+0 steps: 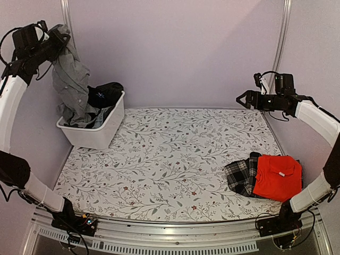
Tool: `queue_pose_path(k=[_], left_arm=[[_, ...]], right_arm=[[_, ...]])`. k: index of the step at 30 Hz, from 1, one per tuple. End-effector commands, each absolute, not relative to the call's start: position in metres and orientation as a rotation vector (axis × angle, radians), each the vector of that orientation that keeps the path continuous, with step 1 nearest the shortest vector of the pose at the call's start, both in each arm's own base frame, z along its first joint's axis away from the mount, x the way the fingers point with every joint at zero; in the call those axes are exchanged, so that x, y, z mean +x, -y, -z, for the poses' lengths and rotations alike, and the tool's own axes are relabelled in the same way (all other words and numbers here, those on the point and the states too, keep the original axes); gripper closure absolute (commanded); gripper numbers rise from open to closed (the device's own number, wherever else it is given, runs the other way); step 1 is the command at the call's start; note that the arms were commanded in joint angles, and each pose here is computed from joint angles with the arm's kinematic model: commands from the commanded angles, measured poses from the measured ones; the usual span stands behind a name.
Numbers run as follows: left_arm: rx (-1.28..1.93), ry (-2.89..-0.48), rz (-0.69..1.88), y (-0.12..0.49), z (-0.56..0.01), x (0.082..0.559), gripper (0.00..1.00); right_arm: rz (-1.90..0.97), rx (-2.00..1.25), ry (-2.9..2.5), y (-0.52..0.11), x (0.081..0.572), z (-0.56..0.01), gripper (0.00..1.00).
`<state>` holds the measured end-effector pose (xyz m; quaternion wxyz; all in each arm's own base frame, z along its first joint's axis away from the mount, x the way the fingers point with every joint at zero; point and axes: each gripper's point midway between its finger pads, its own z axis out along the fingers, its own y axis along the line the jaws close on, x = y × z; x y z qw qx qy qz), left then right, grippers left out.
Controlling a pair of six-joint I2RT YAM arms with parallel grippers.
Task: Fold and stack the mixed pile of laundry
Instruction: Pick up the crumpled shirt from the bin, then place the crumpled shirt at the center of the board.
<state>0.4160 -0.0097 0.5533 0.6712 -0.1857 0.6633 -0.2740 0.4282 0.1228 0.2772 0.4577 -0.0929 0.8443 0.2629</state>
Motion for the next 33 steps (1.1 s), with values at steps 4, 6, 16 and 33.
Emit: queue_pose_path(k=[4, 6, 16, 33], left_arm=[[0.119, -1.208, 0.888, 0.146, -0.67, 0.382, 1.0], [0.185, -1.148, 0.954, 0.173, -0.685, 0.374, 1.0], [0.428, -1.103, 1.241, 0.308, -0.664, 0.358, 1.0], [0.501, -1.378, 0.928, 0.323, -0.582, 0.397, 1.0]], right_arm=[[-0.694, -0.258, -2.001, -0.132, 0.428, -0.306, 0.01], [-0.699, -0.26, -1.988, -0.133, 0.428, -0.31, 0.01], [-0.719, -0.254, -1.948, -0.134, 0.425, -0.327, 0.01], [-0.798, -0.242, -2.013, -0.141, 0.425, -0.306, 0.01]])
